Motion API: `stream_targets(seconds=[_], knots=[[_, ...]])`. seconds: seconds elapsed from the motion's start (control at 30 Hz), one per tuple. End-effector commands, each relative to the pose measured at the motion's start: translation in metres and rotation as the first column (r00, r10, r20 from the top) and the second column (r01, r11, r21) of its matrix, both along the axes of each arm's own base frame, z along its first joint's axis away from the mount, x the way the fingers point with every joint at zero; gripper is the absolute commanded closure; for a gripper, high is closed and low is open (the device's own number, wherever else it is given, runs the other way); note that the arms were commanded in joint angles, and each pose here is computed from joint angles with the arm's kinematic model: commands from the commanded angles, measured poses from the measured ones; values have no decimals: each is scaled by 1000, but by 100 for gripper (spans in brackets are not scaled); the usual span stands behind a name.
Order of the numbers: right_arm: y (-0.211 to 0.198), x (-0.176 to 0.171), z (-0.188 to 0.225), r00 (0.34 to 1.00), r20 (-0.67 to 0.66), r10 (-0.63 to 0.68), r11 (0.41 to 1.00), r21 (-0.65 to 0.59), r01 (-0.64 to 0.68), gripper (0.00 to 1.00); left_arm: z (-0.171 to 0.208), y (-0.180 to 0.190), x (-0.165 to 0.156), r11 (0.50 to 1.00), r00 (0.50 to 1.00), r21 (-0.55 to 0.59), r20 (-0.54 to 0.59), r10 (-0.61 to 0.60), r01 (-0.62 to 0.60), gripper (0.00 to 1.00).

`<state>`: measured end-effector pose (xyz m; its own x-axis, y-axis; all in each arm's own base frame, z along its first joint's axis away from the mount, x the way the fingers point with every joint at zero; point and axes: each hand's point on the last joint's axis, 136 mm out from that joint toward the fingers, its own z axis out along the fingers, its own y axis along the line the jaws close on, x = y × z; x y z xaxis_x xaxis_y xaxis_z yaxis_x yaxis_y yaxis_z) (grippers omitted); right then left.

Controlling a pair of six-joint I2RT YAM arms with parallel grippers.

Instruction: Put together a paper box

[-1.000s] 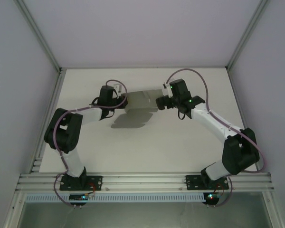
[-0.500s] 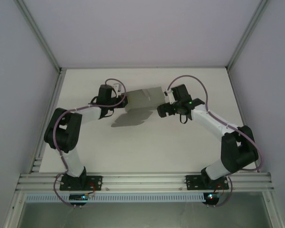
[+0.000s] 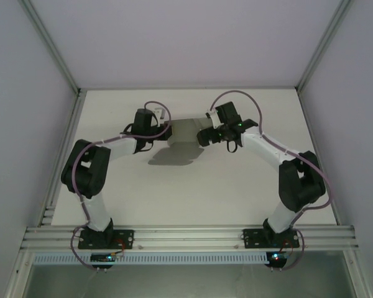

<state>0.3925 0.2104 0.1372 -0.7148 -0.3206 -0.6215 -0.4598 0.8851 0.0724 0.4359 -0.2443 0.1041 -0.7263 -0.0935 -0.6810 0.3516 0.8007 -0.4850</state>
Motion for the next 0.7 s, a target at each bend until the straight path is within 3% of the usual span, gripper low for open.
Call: stream_targets(seconds=[0.0,0.33,0.47,0.67], knots=[[9,16,1,999,53,-9,1000,-21,10,0,14,-16,3,998,999,-53,22,-43,44,100],[14,30,-13,982,165,-90,966,-226,127,1,9,-15,3,998,1000,-58,-7,-23,22,100],[6,31,-10,976,179,-121,954,-249,164,1,9,-11,2,999,1000,-42,-4,-8,8,100],[2,19,8,983,157,-93,975,-186,122,1,3,-1,4,1000,1000,-18,-8,19,-19,100]])
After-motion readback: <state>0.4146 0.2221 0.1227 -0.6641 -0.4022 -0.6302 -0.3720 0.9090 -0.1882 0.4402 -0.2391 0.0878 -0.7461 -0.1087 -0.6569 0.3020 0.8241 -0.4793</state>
